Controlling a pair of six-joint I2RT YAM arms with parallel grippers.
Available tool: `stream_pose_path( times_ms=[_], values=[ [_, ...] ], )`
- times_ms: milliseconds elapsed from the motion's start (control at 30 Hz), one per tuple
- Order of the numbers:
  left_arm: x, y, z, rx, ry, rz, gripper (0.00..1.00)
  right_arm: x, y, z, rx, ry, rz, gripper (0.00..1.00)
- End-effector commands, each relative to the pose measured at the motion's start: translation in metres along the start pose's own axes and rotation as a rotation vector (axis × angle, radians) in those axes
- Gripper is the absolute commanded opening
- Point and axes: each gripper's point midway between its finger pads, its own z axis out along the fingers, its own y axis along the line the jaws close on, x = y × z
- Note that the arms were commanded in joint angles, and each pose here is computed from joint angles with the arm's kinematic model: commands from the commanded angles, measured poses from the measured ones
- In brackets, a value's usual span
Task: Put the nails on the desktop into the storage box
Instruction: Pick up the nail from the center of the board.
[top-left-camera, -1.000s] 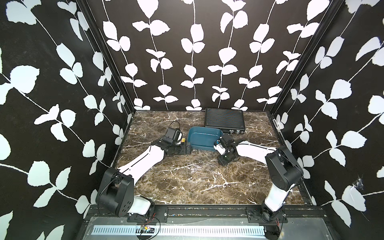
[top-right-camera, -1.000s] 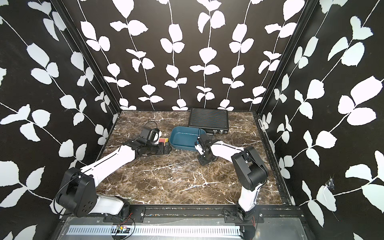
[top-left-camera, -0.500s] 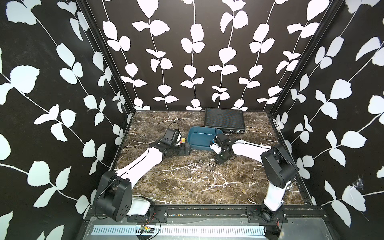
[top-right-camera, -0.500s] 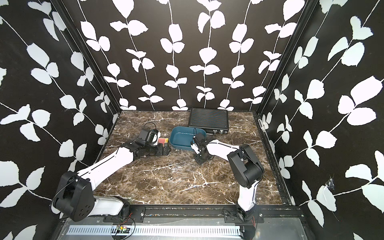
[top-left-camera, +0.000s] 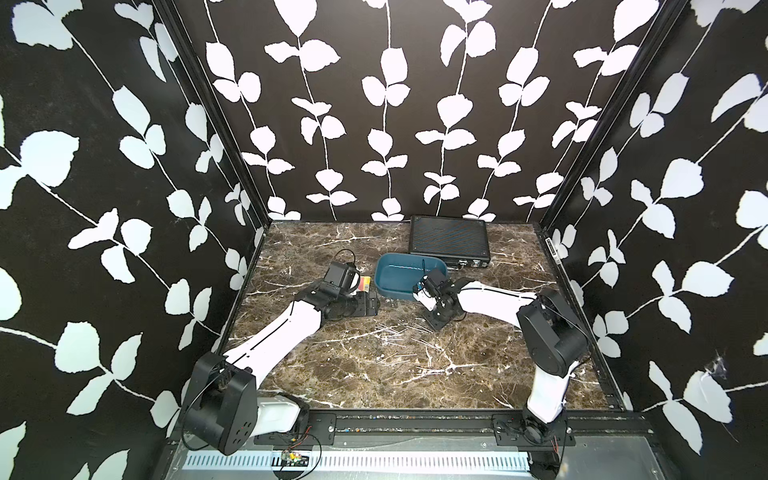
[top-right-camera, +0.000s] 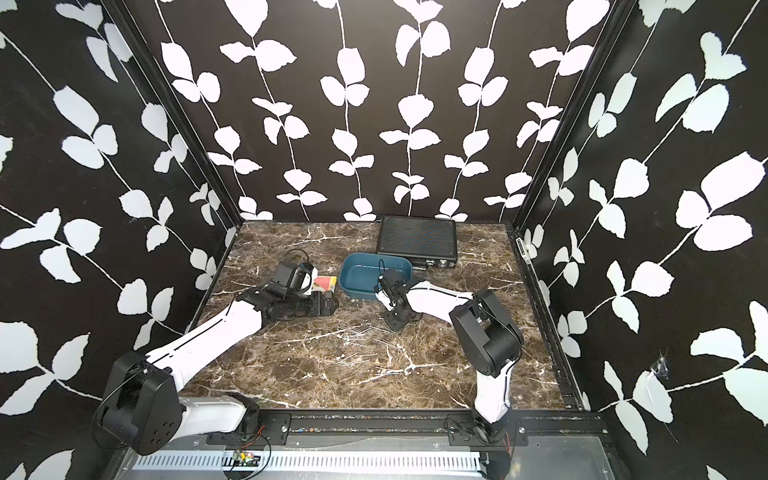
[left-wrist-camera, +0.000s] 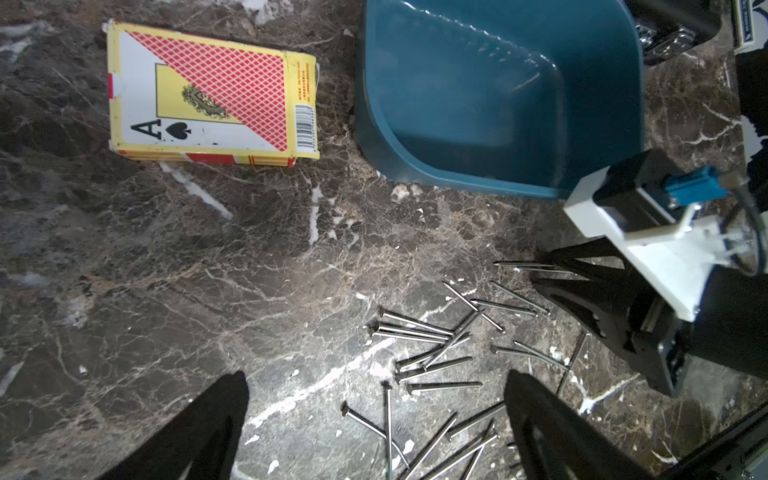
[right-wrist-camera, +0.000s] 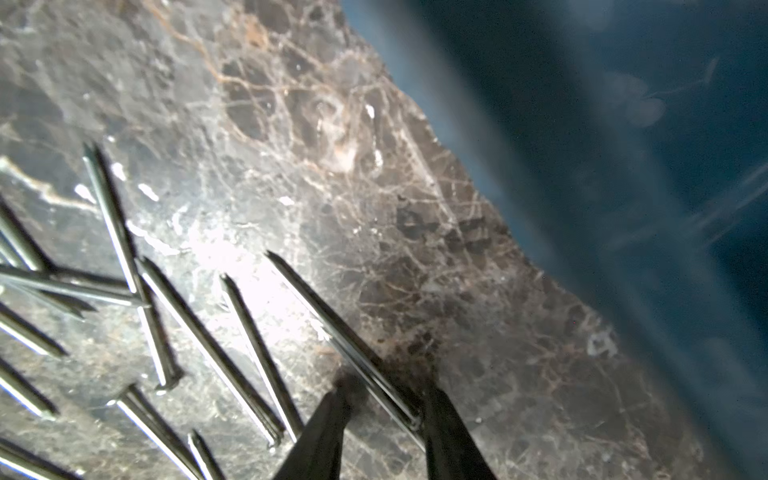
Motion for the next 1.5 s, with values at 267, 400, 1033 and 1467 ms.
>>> stream_pose_path(
  times_ms=[267,400,1033,1467],
  values=[
    [0.002,-0.003,-0.001,0.017,-0.012,0.003,0.99,0.042,0.004,0.005,0.009,0.132,0.008,0.25],
    [0.003,-0.002,-0.002,0.016,-0.011,0.003,0.99,0.043,0.006,0.007,0.003,0.144,0.012,0.18],
    [-0.002,-0.004,-0.003,0.028,-0.040,-0.009,0.99,0.007,0.010,-0.050,-0.017,-0.010,-0.016,0.09],
    [-0.033,-0.035,-0.023,0.159,-0.131,-0.036,0.99,-0.009,0.040,-0.120,-0.209,-0.174,-0.002,0.07]
  ],
)
